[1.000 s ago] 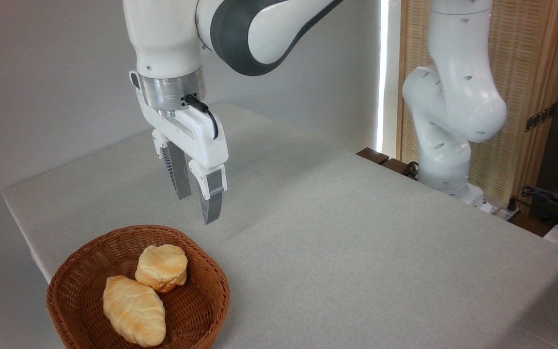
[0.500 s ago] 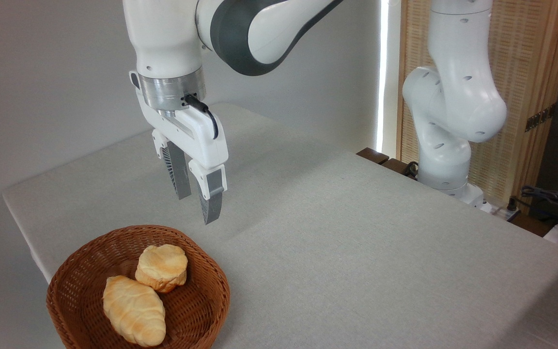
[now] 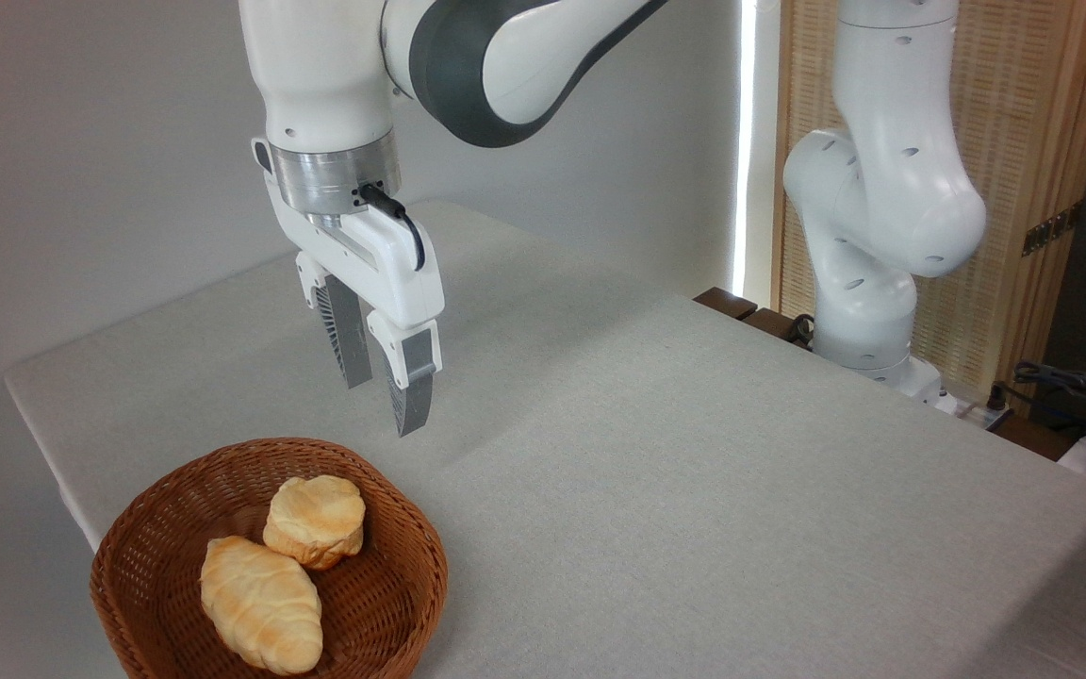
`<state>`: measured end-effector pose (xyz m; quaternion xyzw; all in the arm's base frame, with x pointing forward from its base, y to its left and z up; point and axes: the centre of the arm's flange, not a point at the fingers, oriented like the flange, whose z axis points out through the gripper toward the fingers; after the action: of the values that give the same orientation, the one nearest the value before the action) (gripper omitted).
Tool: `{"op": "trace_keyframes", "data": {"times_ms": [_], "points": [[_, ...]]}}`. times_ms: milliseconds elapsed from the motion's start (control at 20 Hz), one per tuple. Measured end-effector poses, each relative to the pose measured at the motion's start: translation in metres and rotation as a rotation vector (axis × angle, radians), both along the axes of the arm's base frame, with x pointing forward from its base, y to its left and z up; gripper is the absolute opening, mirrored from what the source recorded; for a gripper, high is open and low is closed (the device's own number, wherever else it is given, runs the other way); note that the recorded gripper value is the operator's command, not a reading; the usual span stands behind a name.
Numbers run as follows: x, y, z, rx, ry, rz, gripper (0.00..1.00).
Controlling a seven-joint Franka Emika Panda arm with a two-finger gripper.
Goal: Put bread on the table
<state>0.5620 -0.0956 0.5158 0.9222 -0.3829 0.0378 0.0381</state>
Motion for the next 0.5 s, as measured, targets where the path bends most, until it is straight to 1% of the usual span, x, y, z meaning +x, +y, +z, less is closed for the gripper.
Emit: {"op": "trace_keyframes", "data": {"times_ms": [400, 500], "points": [[-0.0017, -0.0056, -0.0020, 0.001, 0.008, -0.011, 1.00], [-0.0010, -0.0063, -0.0012, 0.000, 0.000, -0.011, 1.00]]}}
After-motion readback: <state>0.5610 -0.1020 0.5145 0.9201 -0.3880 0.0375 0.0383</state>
